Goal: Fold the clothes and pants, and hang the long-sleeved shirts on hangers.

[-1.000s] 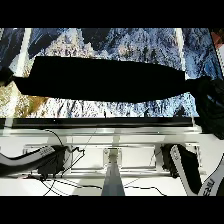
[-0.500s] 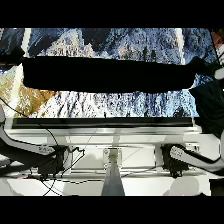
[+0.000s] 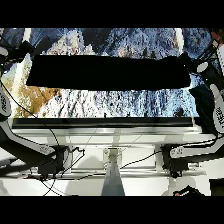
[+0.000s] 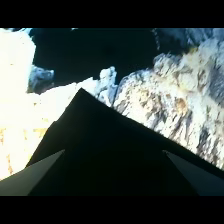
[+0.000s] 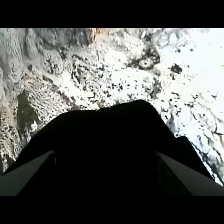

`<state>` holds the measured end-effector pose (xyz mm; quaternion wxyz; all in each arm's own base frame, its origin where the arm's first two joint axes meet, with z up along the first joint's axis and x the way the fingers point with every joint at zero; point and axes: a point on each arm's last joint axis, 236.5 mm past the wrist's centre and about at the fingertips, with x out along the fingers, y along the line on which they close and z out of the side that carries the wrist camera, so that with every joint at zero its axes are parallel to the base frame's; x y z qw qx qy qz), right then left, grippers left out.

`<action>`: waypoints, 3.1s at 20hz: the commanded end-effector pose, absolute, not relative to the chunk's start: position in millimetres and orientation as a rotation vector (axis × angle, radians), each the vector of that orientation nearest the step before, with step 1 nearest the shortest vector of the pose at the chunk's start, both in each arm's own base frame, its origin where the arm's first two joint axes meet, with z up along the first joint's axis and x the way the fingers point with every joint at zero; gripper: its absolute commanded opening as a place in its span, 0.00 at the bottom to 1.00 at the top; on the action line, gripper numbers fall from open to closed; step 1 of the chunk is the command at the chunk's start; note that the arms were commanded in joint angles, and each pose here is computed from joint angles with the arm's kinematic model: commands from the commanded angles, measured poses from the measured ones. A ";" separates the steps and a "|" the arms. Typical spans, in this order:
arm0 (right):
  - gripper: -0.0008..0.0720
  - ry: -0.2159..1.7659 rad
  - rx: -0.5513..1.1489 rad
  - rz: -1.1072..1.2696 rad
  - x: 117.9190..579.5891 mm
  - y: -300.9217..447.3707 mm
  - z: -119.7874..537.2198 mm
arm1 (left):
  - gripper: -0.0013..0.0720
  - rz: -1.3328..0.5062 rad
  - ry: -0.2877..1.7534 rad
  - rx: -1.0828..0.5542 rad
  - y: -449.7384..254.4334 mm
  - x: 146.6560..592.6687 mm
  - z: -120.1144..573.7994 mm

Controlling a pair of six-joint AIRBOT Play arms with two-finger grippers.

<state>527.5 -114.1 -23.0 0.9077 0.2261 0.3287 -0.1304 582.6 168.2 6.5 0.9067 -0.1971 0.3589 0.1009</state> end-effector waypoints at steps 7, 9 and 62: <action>0.97 0.842 0.371 -0.197 509.2 -98.0 -39.3 | 0.97 0.302 1.336 -0.544 218.5 410.5 -47.4; 0.97 0.859 0.364 -0.188 506.5 -96.2 -41.6 | 0.97 0.250 1.322 -0.657 210.1 406.2 -53.1; 0.03 0.698 0.098 0.452 557.5 238.3 65.6 | 0.03 -0.024 0.701 -0.287 98.0 531.7 95.2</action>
